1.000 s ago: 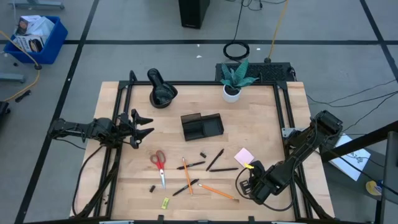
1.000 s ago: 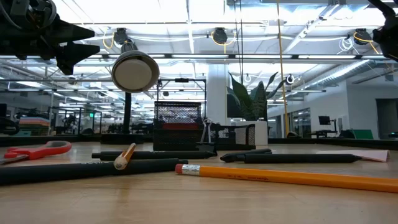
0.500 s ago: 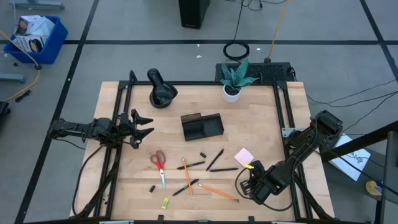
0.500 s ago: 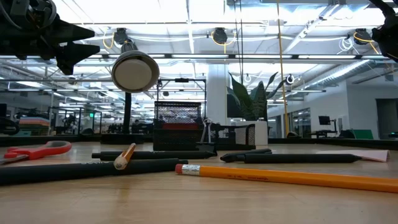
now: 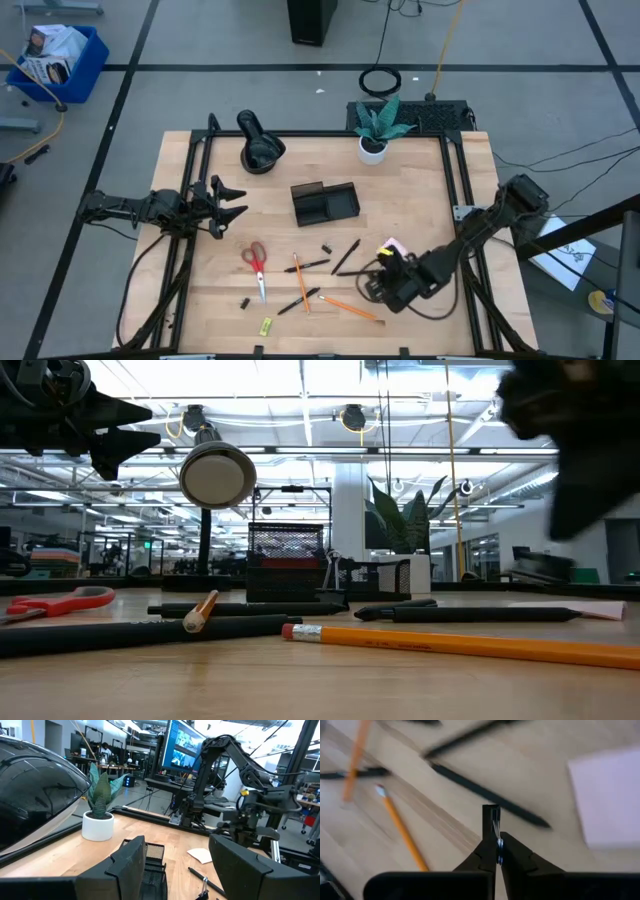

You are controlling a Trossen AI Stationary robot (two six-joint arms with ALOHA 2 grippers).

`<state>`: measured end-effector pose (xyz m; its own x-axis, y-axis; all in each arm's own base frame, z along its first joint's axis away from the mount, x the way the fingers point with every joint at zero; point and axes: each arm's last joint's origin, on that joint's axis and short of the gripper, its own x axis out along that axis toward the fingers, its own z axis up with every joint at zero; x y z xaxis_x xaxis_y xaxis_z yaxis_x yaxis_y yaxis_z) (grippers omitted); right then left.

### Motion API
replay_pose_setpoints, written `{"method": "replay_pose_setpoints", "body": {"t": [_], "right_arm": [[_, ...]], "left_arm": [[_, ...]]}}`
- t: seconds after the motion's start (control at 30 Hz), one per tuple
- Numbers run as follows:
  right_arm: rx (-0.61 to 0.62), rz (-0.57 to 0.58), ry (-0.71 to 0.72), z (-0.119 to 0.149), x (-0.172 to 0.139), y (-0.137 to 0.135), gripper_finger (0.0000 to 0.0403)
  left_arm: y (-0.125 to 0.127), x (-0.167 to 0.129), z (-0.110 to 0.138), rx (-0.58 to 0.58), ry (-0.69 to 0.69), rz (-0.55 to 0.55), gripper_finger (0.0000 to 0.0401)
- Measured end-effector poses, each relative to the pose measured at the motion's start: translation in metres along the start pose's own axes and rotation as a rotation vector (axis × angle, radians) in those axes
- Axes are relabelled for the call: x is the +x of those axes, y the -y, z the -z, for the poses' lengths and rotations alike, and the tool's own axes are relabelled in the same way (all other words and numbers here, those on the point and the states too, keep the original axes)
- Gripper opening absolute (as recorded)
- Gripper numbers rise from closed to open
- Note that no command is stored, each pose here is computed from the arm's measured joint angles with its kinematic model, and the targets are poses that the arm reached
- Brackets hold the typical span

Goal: Pick and place office supplies into organizer
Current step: Put the black binder clip into the desk organizer

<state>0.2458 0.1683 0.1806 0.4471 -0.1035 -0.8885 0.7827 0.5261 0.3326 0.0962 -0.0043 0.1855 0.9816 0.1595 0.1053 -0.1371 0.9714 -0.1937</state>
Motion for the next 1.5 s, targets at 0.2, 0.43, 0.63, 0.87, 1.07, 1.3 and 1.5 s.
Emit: {"method": "replay_pose_setpoints", "body": {"t": [0.2,0.43,0.63,0.87,1.07,1.3,1.5], "right_arm": [[-0.093,-0.127,0.070,-0.034,0.010,-0.015,0.0004],[-0.183,-0.158,0.150,-0.075,0.020,-0.018,0.0003],[-0.220,-0.114,0.175,-0.106,0.028,-0.009,0.0003],[-0.219,-0.127,0.250,-0.144,0.034,-0.003,0.0003],[-0.240,-0.200,0.287,-0.169,0.035,0.000,0.0004],[-0.214,-0.184,0.266,-0.187,0.046,0.010,0.0004],[-0.231,-0.203,0.192,-0.189,0.073,0.005,0.0004]], "left_arm": [[0.000,0.000,0.000,0.000,0.000,0.000,0.0225],[0.000,0.000,0.000,0.000,0.000,0.000,0.0225],[0.000,0.000,0.000,0.000,0.000,0.000,0.0225],[0.000,0.000,0.000,0.000,0.000,0.000,0.0225],[0.000,0.000,0.000,0.000,0.001,0.000,0.0225],[0.000,0.000,0.000,0.000,0.000,0.000,0.0225],[0.000,0.000,0.000,0.000,0.000,0.000,0.0225]]}}
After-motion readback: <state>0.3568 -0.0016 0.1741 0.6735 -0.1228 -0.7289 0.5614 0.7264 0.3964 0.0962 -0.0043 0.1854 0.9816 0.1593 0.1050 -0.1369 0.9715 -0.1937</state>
